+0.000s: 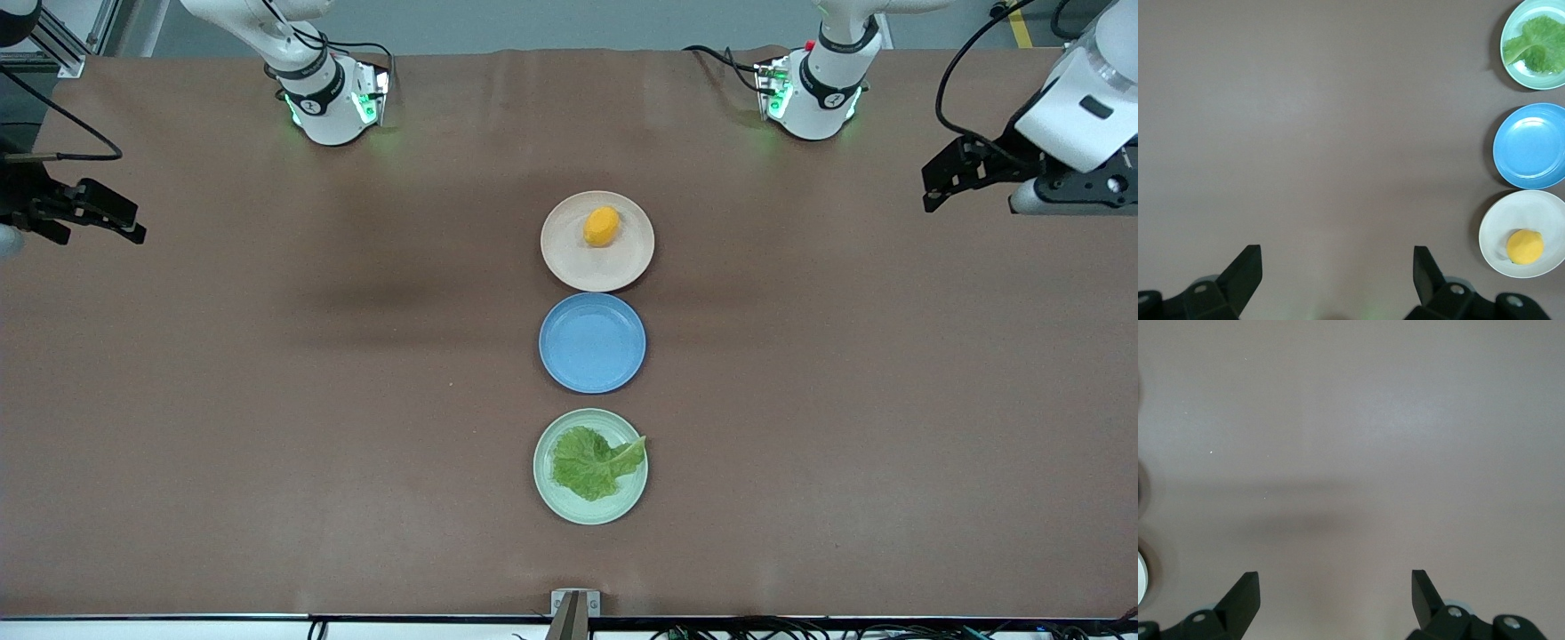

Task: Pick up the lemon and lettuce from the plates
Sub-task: 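Reach the left gripper down to the lettuce leaf on the green plate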

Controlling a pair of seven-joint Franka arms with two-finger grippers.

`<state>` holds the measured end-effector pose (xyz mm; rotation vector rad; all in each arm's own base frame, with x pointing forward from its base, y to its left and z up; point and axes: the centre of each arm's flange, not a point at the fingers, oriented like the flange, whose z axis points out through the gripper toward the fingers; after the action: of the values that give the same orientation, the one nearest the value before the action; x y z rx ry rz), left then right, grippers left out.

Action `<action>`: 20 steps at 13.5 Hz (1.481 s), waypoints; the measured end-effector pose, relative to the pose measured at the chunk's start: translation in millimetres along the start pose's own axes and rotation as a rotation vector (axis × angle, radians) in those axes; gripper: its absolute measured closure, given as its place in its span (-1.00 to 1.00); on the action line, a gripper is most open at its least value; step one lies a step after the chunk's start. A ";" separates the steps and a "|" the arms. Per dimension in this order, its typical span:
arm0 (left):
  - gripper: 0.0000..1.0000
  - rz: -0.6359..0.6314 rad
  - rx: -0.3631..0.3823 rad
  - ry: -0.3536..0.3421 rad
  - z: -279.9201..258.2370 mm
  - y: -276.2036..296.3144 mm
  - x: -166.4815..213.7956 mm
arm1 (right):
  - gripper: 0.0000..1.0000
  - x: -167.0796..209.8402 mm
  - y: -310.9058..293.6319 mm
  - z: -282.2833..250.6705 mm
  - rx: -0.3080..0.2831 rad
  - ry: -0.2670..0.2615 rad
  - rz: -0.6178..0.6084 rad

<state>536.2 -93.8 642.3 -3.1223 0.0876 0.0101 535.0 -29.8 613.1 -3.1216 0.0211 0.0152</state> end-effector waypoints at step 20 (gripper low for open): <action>-0.87 0.558 -0.176 0.434 377.6 290.7 143.9 | -1.00 26.8 2.1 50.5 -0.001 -0.091 -0.034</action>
<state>661.3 -385.2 258.6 -3.0823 0.9986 -0.6790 561.3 -31.2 562.3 -3.1177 -0.0328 0.1572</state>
